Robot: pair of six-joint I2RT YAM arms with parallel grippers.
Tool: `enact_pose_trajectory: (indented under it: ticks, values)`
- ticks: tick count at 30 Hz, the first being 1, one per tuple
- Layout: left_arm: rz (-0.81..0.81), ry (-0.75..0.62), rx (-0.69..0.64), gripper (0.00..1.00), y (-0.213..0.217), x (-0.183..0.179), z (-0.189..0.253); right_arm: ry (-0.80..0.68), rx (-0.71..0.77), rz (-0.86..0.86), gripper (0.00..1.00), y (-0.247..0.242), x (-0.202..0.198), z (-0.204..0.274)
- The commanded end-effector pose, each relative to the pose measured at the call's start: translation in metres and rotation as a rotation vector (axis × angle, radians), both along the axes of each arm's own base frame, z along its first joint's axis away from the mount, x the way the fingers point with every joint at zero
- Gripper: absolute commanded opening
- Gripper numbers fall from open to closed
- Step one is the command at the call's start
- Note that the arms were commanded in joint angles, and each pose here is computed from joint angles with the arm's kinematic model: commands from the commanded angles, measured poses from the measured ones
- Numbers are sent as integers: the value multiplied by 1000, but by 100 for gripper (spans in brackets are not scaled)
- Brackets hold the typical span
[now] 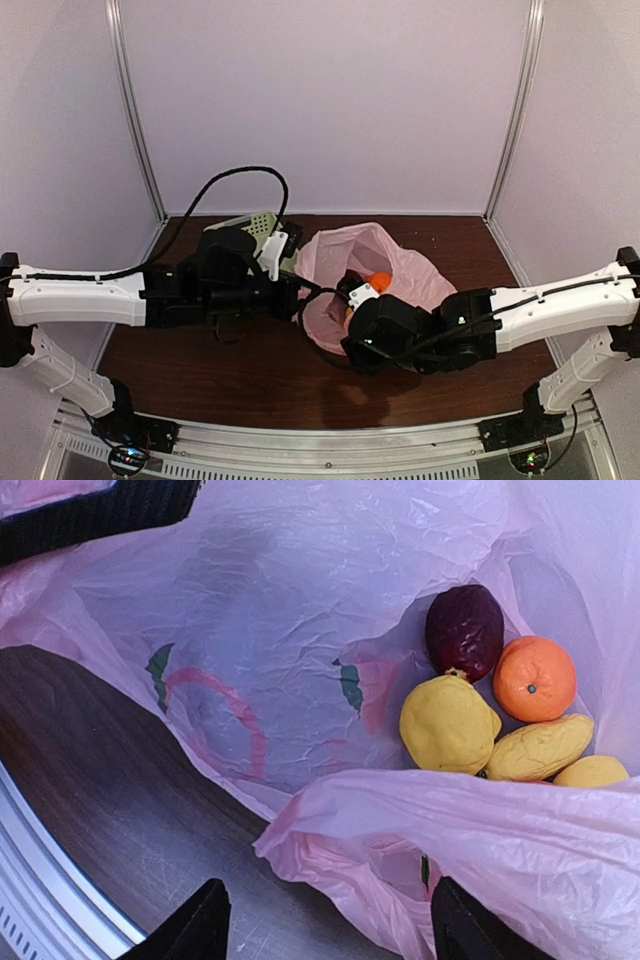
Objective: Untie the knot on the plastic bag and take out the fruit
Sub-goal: Adjust the bag opening on the takeout bag.
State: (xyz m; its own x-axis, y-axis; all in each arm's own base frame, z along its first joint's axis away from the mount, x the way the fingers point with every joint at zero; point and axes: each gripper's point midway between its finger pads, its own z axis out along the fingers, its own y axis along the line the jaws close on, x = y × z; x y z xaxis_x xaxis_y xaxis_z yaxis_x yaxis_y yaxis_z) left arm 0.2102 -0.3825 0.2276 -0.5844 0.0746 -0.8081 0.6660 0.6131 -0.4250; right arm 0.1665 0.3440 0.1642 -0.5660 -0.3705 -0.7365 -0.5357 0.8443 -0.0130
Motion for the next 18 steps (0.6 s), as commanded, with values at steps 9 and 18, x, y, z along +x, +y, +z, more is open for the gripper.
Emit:
enact_pose_trajectory:
  ticks: [9, 18]
  values:
    - [13, -11, -40, 0, 4, 7, 9, -118, -67, -192, 21, -25, 30, 15]
    - [81, 7, -29, 0, 24, 26, -3, -68, 60, -287, 0, -81, 18, 26]
